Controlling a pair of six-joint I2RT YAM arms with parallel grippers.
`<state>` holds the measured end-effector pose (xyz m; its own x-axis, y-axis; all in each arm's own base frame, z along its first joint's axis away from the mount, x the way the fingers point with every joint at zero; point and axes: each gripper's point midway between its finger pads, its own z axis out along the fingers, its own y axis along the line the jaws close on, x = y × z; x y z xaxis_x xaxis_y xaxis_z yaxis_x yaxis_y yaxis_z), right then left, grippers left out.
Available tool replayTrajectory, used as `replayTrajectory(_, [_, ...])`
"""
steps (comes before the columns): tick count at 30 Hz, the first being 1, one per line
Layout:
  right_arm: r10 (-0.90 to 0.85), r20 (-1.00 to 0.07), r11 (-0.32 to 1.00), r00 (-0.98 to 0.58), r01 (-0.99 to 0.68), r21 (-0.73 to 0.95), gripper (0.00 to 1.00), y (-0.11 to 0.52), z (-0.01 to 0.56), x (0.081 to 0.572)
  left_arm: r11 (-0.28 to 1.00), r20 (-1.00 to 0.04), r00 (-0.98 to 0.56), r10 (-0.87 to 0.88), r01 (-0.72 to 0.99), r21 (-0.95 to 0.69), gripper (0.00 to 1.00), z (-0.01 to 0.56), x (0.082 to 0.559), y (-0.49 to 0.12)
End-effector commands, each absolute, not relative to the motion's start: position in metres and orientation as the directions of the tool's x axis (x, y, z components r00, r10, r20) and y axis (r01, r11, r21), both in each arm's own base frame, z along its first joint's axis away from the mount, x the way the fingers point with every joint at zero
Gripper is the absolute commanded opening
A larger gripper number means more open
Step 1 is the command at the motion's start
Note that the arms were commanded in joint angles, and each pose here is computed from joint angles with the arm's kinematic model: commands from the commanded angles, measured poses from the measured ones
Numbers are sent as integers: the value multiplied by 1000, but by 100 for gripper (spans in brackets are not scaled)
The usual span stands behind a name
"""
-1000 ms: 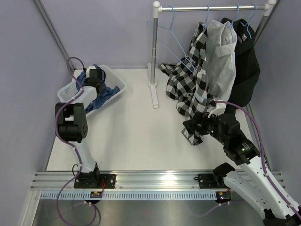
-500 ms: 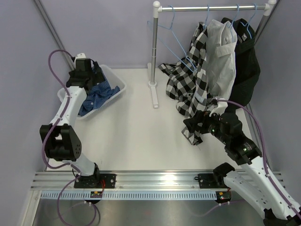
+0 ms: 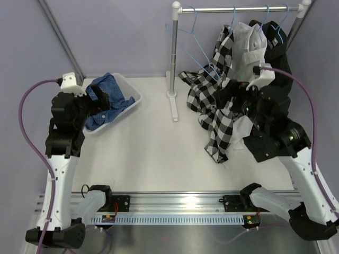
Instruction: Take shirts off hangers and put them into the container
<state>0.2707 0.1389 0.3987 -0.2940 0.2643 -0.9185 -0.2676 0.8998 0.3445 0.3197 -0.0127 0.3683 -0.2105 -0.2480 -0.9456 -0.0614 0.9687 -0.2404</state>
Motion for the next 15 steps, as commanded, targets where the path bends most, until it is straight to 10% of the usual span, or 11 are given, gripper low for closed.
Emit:
replayTrajectory(1, [205, -951, 962, -231, -129, 239, 99, 118, 422, 303, 977, -931, -311, -193, 27, -211, 99, 321, 301, -29])
replayTrajectory(15, [106, -976, 993, -190, 71, 94, 93, 97, 447, 446, 944, -929, -294, -225, 168, -282, 99, 278, 278, -61])
